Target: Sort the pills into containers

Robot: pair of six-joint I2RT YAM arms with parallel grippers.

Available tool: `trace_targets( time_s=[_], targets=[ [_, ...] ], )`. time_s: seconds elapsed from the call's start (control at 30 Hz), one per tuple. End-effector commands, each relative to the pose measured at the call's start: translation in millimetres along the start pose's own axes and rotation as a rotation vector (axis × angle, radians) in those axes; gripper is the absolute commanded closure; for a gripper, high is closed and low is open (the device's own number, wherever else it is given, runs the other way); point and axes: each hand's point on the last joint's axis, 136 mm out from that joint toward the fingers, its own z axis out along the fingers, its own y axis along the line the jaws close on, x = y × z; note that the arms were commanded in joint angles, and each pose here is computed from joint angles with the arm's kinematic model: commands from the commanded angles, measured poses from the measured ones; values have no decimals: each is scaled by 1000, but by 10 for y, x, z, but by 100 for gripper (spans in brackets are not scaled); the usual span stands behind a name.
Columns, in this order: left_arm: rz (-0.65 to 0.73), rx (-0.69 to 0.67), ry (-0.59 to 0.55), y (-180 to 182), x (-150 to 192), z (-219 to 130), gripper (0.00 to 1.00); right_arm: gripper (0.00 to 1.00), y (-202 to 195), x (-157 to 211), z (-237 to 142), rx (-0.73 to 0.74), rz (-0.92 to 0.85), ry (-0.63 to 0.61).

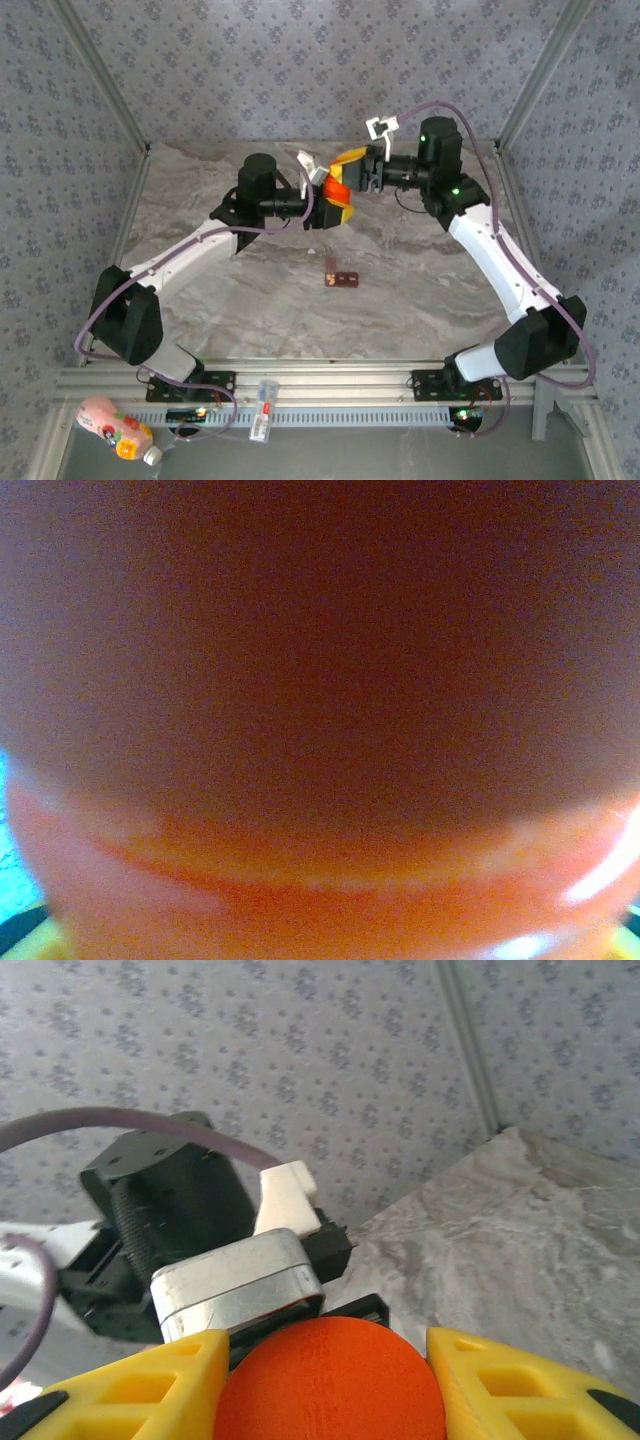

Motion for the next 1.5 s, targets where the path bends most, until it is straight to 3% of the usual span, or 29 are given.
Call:
trace_targets(
  time_s=[0.0, 0.27, 0.47, 0.67, 0.87, 1.03, 1.2, 1.4, 1.47],
  targets=[
    [105, -109, -206, -33, -598, -112, 100, 61, 18, 331, 259, 22, 71, 37],
    [103, -217, -243, 102, -479, 61, 100, 61, -86, 360, 517, 66, 109, -11],
    [78, -270, -247, 263, -389, 63, 100, 57, -198, 27, 264, 98, 96, -79],
    [78, -248, -238, 273, -428, -39, 100, 25, -205, -272, -265, 103, 65, -147],
    [103, -78, -142, 10, -410, -19, 100, 13, -59, -216, -468, -2, 42, -63],
    [107, 69, -54, -238, -355, 17, 100, 11, 128, -142, -384, -126, 39, 25],
    [98, 125, -19, -337, -340, 22, 100, 11, 204, -138, -274, -152, 27, 46],
    [93, 140, -3, -362, -312, 25, 100, 17, 211, -146, -214, -161, 27, 52],
    [93, 141, -1, -360, -308, 29, 100, 24, 222, -141, -196, -167, 29, 56]
  ],
)
